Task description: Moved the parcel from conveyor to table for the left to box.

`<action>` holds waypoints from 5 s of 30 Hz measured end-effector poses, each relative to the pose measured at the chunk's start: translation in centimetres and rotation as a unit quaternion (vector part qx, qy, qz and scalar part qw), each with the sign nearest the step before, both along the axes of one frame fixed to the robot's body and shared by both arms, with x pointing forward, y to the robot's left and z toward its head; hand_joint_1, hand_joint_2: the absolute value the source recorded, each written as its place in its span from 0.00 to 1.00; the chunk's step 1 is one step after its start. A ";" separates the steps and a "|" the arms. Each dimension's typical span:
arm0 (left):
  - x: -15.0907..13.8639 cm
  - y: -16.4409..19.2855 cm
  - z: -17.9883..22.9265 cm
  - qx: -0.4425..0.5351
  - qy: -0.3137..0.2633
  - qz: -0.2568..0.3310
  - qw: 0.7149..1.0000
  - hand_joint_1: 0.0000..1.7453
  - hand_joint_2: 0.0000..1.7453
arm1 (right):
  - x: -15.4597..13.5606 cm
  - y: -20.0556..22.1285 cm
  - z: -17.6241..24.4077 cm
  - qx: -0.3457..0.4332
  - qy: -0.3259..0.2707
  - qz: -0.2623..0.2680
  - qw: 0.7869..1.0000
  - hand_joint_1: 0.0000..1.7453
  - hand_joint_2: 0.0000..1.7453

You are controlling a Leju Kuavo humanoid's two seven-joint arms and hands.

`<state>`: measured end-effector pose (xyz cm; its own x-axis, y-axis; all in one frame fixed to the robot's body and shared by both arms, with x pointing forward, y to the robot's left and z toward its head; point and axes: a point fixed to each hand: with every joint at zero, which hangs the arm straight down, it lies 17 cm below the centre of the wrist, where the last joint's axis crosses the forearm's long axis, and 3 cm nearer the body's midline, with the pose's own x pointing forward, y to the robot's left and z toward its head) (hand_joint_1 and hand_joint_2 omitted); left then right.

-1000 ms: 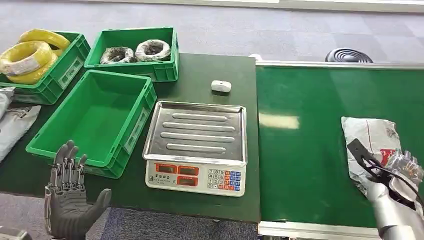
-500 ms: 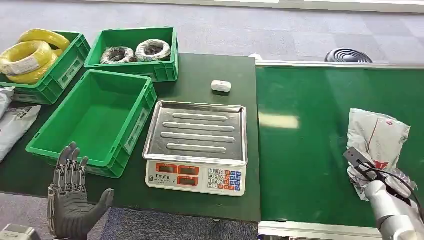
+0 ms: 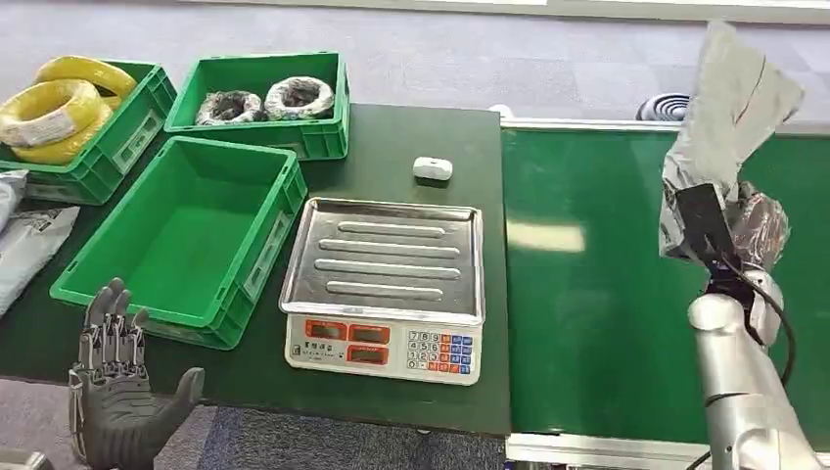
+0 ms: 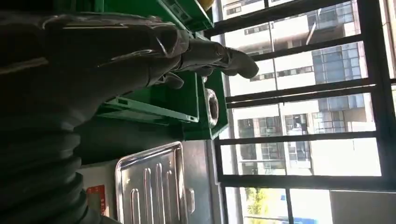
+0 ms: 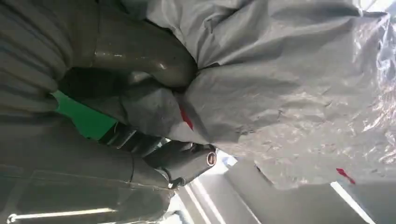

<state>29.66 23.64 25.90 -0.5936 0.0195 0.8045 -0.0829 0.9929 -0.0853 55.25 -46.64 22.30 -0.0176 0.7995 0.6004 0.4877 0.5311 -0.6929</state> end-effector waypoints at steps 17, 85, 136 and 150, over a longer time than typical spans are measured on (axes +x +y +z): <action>0.4 -0.5 1.0 0.016 -0.028 -0.023 0.999 0.00 1.00 | -3.9 26.3 -0.9 -0.176 0.046 0.349 0.919 1.00 1.00; 17.2 -18.2 -11.4 0.522 0.124 -0.076 0.840 0.00 1.00 | -13.5 31.7 0.8 0.056 -0.087 0.391 0.914 0.00 1.00; 22.8 7.3 5.2 0.310 0.100 0.271 0.906 0.00 1.00 | -18.5 29.6 -0.6 0.114 -0.105 0.346 0.925 0.00 1.00; 20.5 14.7 2.3 0.189 0.066 0.318 0.927 0.00 1.00 | -18.1 28.4 -2.4 0.120 -0.085 0.339 0.929 0.00 1.00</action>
<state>50.16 38.31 28.21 -0.2841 -0.5982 0.7493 -0.6458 0.6970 0.3116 37.16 -18.25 19.92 -0.5793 0.4137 0.7023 0.0769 0.8855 -0.4582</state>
